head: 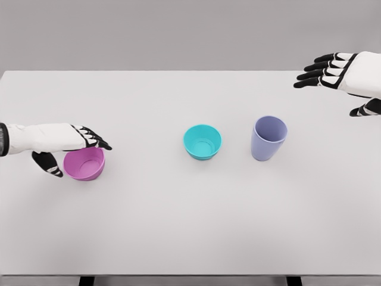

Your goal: Stacking bowl and cup with both arms

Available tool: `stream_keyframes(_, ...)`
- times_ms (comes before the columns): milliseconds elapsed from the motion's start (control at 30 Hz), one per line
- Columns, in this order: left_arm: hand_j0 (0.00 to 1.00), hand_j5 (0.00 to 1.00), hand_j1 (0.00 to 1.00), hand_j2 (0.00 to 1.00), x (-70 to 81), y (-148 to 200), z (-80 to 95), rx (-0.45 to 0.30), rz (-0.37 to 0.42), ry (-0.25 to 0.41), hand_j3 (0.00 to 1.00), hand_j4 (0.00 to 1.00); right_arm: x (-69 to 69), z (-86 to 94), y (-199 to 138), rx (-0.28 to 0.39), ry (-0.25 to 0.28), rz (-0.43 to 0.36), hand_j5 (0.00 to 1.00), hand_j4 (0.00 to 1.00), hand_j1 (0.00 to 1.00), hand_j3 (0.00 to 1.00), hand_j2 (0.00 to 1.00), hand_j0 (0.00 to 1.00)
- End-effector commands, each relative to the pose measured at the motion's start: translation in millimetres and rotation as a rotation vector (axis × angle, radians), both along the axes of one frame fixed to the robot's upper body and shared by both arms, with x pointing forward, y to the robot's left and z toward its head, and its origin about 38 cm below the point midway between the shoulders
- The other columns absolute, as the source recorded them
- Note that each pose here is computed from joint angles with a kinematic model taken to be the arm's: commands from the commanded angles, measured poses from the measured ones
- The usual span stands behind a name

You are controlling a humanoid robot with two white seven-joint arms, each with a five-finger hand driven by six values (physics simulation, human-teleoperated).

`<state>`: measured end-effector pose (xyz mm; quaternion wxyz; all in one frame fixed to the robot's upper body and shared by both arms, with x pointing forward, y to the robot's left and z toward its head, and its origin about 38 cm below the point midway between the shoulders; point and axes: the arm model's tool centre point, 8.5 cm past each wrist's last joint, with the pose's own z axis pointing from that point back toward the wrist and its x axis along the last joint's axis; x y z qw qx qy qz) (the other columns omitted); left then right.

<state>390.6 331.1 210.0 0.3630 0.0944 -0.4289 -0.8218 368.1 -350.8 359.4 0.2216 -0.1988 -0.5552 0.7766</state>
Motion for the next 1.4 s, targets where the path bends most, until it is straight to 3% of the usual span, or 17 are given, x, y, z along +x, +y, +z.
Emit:
stream_keyframes(0, 1.0, 1.0, 1.0, 1.0, 2.1, -1, -3.2, -0.003, 0.004, 0.003, 1.0, 1.0, -0.1, 0.6, 0, 0.004, 0.002, -0.002, 1.0, 1.0, 1.0, 1.0, 1.0, 1.0)
stream_keyframes(1367, 1.0, 1.0, 1.0, 1.0, 7.2, -2, -27.3, 0.003, 0.024, 0.039, 1.0, 1.0, -0.6, 0.8, -2, -0.001, 0.003, -0.006, 1.0, 1.0, 1.0, 1.0, 1.0, 1.0)
